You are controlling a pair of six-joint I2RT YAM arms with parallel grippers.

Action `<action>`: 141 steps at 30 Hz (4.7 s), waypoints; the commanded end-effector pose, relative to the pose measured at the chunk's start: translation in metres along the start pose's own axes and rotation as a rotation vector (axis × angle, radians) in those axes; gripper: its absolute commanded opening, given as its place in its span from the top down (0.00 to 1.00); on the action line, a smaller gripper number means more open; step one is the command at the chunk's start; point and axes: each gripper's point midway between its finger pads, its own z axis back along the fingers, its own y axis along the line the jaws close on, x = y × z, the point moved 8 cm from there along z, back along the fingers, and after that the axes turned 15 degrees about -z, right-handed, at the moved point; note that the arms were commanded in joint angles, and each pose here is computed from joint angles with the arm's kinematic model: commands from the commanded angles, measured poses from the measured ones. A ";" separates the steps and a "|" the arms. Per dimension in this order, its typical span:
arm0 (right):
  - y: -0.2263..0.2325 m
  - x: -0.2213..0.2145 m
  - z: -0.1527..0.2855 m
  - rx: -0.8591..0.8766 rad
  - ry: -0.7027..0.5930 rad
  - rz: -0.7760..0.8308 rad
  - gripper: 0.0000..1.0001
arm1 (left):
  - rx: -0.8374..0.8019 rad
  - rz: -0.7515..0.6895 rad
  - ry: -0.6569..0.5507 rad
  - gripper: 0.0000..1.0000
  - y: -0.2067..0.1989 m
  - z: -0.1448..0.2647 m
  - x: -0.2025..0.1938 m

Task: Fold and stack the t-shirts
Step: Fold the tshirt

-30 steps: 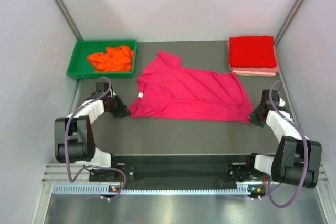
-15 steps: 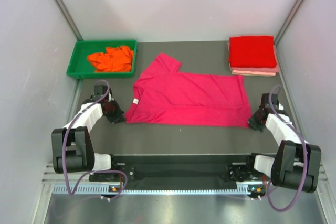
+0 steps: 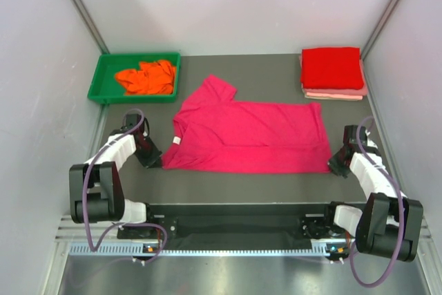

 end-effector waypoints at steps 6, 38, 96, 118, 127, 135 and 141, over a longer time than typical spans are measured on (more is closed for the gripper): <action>0.003 0.010 0.016 0.004 -0.049 -0.009 0.79 | 0.040 -0.086 -0.113 0.74 -0.006 0.040 0.036; 0.327 -0.208 0.067 1.036 0.334 1.141 0.59 | -0.326 -0.579 -0.185 0.65 -0.145 -0.013 0.144; 0.288 -0.249 0.041 1.016 0.298 0.937 1.00 | -0.481 -0.902 -0.320 1.00 -0.210 -0.040 0.161; 0.275 -0.225 0.062 1.005 0.199 0.883 1.00 | -0.483 -0.975 -0.310 1.00 -0.225 -0.063 0.171; 0.258 -0.209 0.068 0.866 0.187 0.854 1.00 | -0.306 -0.872 -0.333 0.73 -0.218 -0.030 0.184; 0.206 -0.175 0.072 0.699 0.222 0.819 1.00 | -0.148 -0.750 -0.163 0.70 -0.184 0.023 0.139; 0.154 -0.140 0.066 0.584 0.187 0.734 1.00 | -0.217 -0.648 -0.080 0.83 -0.151 0.019 0.070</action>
